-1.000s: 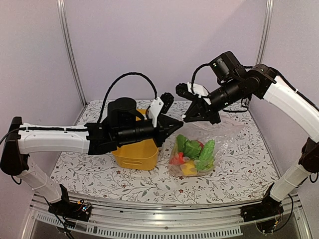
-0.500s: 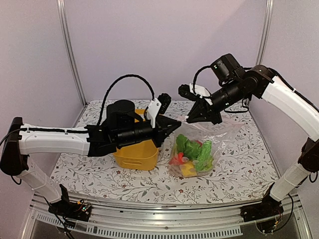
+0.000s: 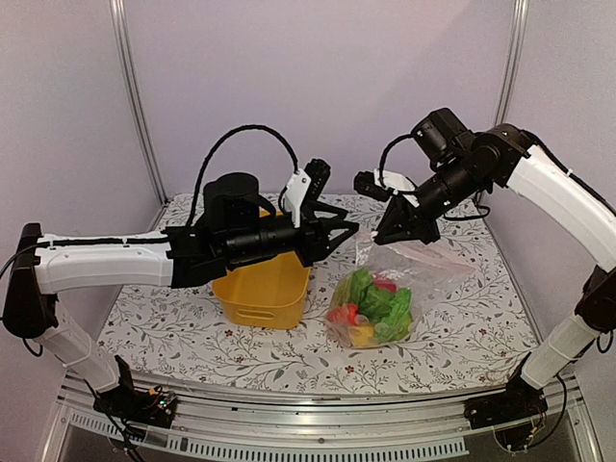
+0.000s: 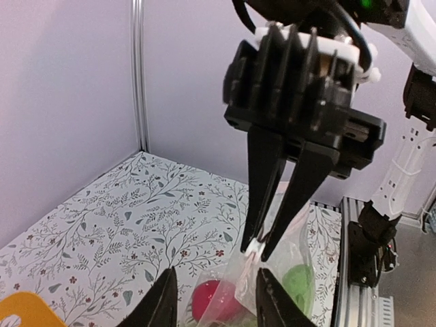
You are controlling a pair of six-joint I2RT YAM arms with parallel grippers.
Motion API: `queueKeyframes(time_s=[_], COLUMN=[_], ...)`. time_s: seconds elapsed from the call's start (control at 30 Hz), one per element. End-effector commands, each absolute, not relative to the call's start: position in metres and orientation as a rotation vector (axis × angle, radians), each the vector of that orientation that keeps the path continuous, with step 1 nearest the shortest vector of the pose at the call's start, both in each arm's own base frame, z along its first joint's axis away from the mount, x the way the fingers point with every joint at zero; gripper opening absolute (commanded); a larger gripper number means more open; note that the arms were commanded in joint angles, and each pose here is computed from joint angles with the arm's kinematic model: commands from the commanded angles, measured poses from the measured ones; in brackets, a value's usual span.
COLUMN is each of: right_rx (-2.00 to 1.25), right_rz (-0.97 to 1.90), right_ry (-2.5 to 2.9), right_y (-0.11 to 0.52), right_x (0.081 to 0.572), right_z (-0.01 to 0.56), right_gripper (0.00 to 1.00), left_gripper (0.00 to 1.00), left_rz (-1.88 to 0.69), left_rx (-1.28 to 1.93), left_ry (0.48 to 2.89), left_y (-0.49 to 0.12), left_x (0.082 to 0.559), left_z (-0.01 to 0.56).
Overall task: Place the food in the zip-top bag and seal the zipper
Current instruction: Zip the zipper on the zipper food storage bag.
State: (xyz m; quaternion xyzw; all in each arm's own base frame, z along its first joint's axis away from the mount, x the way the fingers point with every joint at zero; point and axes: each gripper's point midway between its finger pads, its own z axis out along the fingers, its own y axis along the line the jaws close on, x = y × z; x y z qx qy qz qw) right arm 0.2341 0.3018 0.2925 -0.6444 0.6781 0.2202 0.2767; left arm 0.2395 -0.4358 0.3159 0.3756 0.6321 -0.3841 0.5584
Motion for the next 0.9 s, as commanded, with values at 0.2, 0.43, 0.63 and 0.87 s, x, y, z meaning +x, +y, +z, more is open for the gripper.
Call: queueKeyframes(time_s=[0.2, 0.43, 0.63, 0.87], right_rx=[-1.775, -1.774, -1.775, -1.784], right_rz=[0.623, 0.629, 0.635, 0.593], right_ry=[1.790, 1.771, 1.777, 1.807], right_y=[0.310, 0.310, 0.311, 0.305], right_x=[0.221, 0.220, 0.219, 0.223], right_z=[0.299, 0.305, 0.303, 0.297], right_gripper=[0.05, 0.05, 0.06, 0.06], left_gripper=[0.39, 0.23, 0.05, 0.00], left_rz=[-1.011, -1.009, -1.007, -0.979], left_rx=[1.036, 1.059, 1.042, 0.978], left_ry=[1.509, 1.518, 1.503, 1.467], left_y=[-0.459, -0.460, -0.457, -0.443], left_x=[0.228, 0.226, 0.227, 0.231], left_z=[0.303, 0.296, 0.301, 0.314])
